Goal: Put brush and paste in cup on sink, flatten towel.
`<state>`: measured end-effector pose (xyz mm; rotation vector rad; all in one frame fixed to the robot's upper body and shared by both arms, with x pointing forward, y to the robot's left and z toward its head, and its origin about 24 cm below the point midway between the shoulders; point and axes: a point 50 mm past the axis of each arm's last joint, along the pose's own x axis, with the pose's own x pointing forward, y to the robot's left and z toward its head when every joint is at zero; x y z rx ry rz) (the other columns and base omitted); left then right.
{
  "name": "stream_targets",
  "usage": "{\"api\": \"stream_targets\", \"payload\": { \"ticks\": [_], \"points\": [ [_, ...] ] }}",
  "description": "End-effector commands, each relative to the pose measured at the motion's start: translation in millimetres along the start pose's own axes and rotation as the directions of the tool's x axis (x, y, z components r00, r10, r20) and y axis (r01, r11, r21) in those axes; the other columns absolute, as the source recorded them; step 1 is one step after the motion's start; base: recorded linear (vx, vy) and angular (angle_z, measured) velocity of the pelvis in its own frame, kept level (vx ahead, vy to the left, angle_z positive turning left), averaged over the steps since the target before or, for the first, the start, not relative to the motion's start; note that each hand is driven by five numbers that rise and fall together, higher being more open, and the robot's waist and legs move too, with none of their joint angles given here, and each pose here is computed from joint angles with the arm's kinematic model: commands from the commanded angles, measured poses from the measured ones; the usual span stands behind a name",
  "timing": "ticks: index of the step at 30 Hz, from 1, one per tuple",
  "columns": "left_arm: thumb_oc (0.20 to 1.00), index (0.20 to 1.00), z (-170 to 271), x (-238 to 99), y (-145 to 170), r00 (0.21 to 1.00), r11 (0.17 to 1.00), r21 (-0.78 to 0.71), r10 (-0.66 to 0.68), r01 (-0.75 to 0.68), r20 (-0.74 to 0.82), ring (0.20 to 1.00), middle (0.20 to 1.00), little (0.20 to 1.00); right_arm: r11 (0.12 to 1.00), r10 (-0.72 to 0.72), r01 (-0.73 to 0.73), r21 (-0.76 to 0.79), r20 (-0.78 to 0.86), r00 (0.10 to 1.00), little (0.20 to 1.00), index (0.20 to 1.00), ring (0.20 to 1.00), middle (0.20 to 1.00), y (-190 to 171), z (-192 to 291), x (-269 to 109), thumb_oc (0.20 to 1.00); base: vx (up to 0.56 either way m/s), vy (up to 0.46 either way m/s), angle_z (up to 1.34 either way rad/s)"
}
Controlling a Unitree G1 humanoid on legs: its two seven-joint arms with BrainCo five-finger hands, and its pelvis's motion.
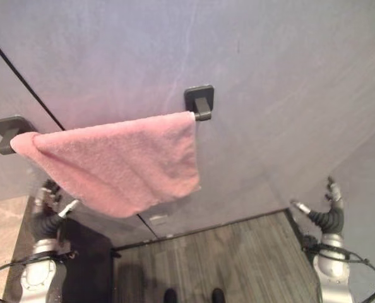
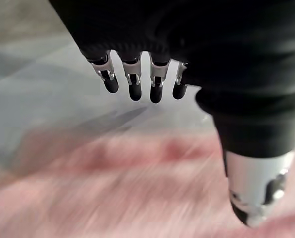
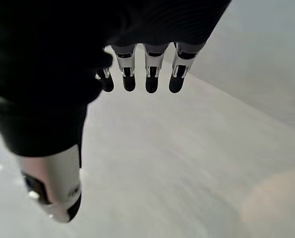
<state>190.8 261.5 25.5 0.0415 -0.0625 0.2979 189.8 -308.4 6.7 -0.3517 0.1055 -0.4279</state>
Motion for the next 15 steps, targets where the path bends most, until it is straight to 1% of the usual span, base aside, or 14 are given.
{"api": "stream_targets", "payload": {
  "ticks": [1,2,3,4,5,7,9,10,11,12,15],
  "points": [
    [1.0,1.0,-0.1,4.8,2.9,0.999,0.999,-0.011,-0.038,0.038,0.015,1.0,1.0,1.0,0.994,0.039,-0.039,0.101,-0.006,0.999,1.0,1.0,1.0,1.0,0.2,-3.0,4.0,1.0,0.0,0.0,0.0],
    [1.0,1.0,-0.1,4.9,2.9,0.999,0.999,-0.012,-0.038,0.038,0.015,1.0,1.0,1.0,0.994,0.04,-0.039,0.101,-0.005,0.999,1.0,1.0,1.0,1.0,0.2,-2.9,4.2,1.0,-0.02,-0.04,-0.01],
    [1.0,1.0,-13.3,1.6,-0.1,0.998,0.999,0.004,-0.045,0.046,-0.046,1.0,1.0,1.0,0.977,0.089,-0.065,0.203,-0.115,0.989,1.0,1.0,1.0,1.0,12.2,-25.6,-4.5,1.0,-0.02,-0.046,-0.03],
    [1.0,1.0,-24.3,-1.8,-0.7,0.995,0.999,0.001,-0.039,0.039,-0.096,1.0,1.0,1.0,0.961,0.119,-0.066,0.268,-0.187,0.975,1.0,1.0,1.0,1.0,19.0,-40.1,-10.5,1.0,-0.02,-0.054,-0.03],
    [1.0,1.0,-30.1,-3.3,-0.7,0.992,1.0,0.007,-0.029,0.03,-0.121,1.0,1.0,1.0,0.953,0.13,-0.066,0.296,-0.203,0.97,1.0,1.0,1.0,1.0,22.3,-43.1,-12.4,1.0,-0.01,-0.044,-0.02],
    [1.0,1.0,-46.9,-9.9,0.6,0.979,0.999,0.029,-0.01,0.017,-0.202,1.0,1.0,1.0,0.937,0.177,-0.069,0.344,-0.294,0.939,1.0,1.0,1.0,1.0,29.4,-62.3,-23.3,1.0,0.0,-0.04,0.02],
    [1.0,1.0,-62.7,-16.6,-0.3,0.96,0.999,0.051,-0.002,0.017,-0.28,1.0,1.0,1.0,0.929,0.213,-0.069,0.365,-0.37,0.904,1.0,1.0,1.0,1.0,37.5,-76.5,-31.9,1.0,0.0,-0.018,0.02],
    [1.0,1.0,-62.7,-16.4,-0.3,0.96,0.999,0.051,-0.002,0.017,-0.279,1.0,1.0,1.0,0.928,0.213,-0.07,0.365,-0.369,0.904,1.0,1.0,1.0,1.0,37.5,-76.5,-31.4,1.0,0.0,0.0,0.0],
    [1.0,1.0,-79.4,-25.8,-2.5,0.93,0.998,0.051,-0.021,0.043,-0.368,1.0,1.0,1.0,0.927,0.267,-0.117,0.356,-0.409,0.873,1.0,1.0,1.0,1.0,44.1,-83.9,-37.4,1.0,0.0,0.0,0.0],
    [1.0,1.0,-85.5,-29.7,-0.6,0.917,0.996,0.074,-0.012,0.046,-0.399,1.0,1.0,1.0,0.934,0.272,-0.13,0.333,-0.424,0.864,1.0,1.0,1.0,1.0,44.5,-86.2,-38.9,1.0,0.0,0.0,0.0],
    [1.0,1.0,-94.6,-36.1,-1.2,0.896,0.997,0.068,-0.004,0.038,-0.444,1.0,1.0,1.0,0.935,0.267,-0.121,0.332,-0.437,0.859,1.0,1.0,1.0,1.0,45.3,-88.2,-40.0,1.0,0.0,0.0,0.0]
  ]
}}
